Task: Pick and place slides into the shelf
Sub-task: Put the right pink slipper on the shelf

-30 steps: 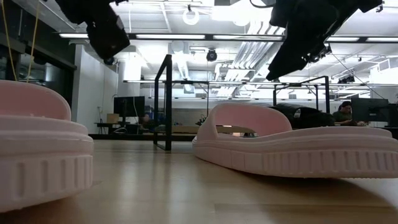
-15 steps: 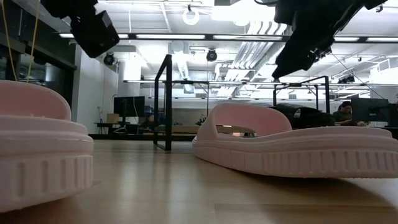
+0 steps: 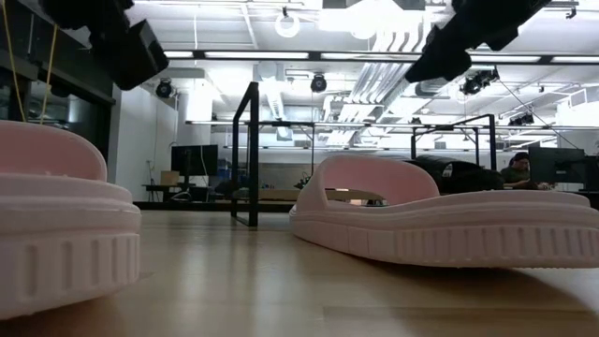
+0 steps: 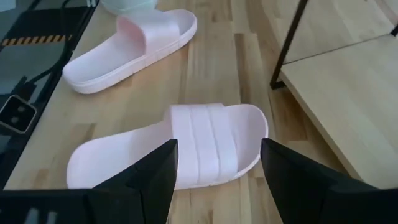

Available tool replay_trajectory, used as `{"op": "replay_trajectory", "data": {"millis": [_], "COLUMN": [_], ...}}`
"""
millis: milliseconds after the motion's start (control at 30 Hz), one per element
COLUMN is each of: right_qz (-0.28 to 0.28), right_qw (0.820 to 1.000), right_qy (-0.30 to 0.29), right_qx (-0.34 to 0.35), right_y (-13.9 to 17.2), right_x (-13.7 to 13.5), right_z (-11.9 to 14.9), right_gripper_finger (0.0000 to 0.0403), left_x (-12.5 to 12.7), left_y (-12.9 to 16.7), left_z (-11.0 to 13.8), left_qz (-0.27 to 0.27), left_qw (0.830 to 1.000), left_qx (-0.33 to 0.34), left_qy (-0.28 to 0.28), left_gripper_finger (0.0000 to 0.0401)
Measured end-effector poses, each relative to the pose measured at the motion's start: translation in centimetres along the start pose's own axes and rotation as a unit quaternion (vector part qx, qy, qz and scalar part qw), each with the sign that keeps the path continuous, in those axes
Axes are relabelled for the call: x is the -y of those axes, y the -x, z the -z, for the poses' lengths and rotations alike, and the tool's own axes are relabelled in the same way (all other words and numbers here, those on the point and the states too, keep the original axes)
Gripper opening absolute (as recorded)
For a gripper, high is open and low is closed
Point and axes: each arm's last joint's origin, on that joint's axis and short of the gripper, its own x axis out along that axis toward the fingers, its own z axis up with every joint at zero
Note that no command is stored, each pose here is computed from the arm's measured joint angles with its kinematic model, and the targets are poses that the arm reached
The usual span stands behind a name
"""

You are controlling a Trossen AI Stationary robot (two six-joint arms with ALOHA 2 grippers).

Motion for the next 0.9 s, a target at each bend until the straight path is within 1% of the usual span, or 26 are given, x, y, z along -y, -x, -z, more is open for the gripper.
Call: {"op": "replay_trajectory", "data": {"millis": [233, 467, 733, 900], "right_qz": [0.005, 0.002, -0.007, -0.004], "right_qw": [1.000, 1.000, 1.000, 1.000], "right_qy": [0.017, 0.022, 0.026, 0.026], "right_qx": [0.004, 0.007, 0.007, 0.007], "right_y": [0.3, 0.4, 0.5, 0.5], "right_x": [-1.1, -1.7, -2.2, -2.2], "right_z": [0.3, 0.4, 0.5, 0.5], "right_gripper_finger": [0.0220, 0.0220, 0.0220, 0.0220], "left_x": [-0.2, -0.4, -1.6, -1.6], "left_y": [-1.5, -2.0, -2.7, -2.7], "left_z": [0.4, 0.8, 2.8, 2.9], "left_qz": [-0.023, -0.039, -0.065, -0.061], "left_qw": [0.999, 0.996, 0.990, 0.990], "left_qx": [-0.020, -0.029, -0.050, -0.047], "left_qy": [0.029, 0.069, 0.112, 0.121], "left_gripper_finger": [0.0189, 0.0189, 0.0189, 0.0189]}}
